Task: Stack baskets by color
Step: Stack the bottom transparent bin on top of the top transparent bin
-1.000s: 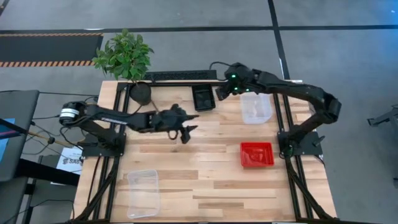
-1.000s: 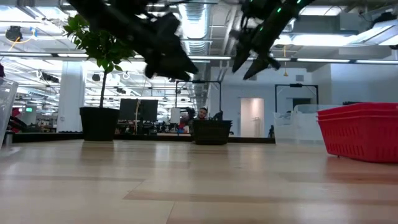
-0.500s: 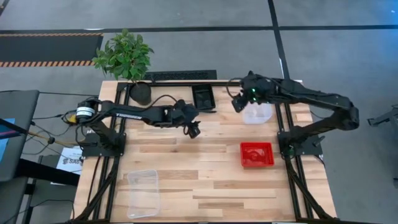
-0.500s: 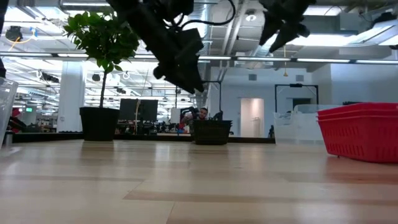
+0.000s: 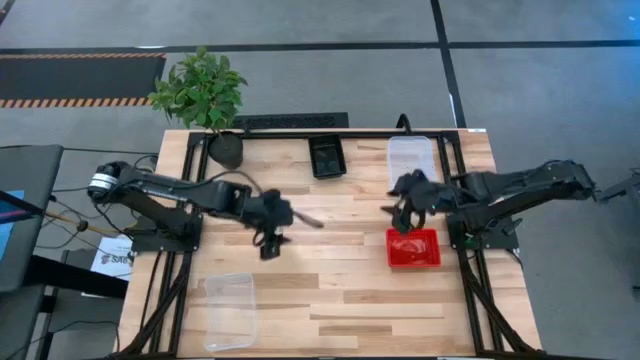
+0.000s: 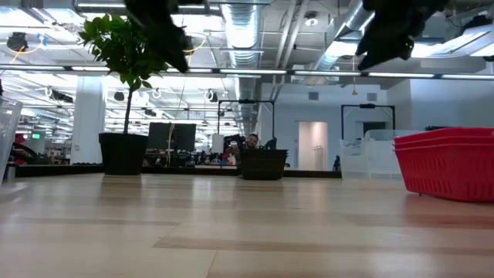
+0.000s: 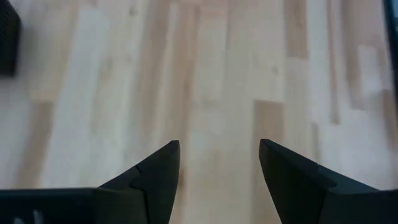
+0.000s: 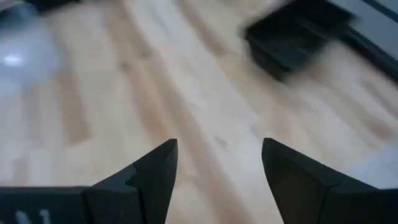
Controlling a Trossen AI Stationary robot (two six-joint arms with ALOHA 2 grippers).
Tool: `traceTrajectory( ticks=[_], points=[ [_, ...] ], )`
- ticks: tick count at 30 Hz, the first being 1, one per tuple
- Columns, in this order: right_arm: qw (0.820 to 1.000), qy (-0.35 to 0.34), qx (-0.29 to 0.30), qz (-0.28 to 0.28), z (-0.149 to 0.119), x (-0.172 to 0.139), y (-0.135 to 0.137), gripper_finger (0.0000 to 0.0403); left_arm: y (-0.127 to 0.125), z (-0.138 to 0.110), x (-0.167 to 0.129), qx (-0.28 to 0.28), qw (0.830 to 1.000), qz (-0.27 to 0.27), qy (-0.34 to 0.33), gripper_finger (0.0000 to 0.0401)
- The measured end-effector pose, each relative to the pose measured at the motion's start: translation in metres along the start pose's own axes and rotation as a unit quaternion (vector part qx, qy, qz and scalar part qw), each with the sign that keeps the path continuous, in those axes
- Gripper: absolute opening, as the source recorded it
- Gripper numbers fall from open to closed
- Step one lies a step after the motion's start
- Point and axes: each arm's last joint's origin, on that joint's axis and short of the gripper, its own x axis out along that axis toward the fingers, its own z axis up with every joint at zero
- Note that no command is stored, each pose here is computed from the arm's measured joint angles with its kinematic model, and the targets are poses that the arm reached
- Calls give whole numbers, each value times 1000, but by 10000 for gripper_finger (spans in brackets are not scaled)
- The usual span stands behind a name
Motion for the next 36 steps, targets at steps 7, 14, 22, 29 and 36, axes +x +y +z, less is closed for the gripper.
traceTrajectory(
  ticks=[7, 14, 22, 29, 36],
  points=[
    [990, -68, -79, 91, -14, 6, 28, 255, -52, -34, -15, -54, 997, -1, 64, 208],
    [981, -65, -149, 102, -22, 25, 48, 255, -92, -67, -19, -77, 993, 13, 86, 208],
    [980, -57, -166, 93, -25, 48, 57, 255, -107, -112, -22, -132, 975, 60, 167, 208],
    [978, -62, -168, 105, -26, 42, 60, 255, -99, -138, -1, -123, 970, 77, 195, 208],
    [978, -71, -159, 115, -24, 31, 58, 255, -78, -142, 29, -89, 980, 61, 168, 208]
  ],
)
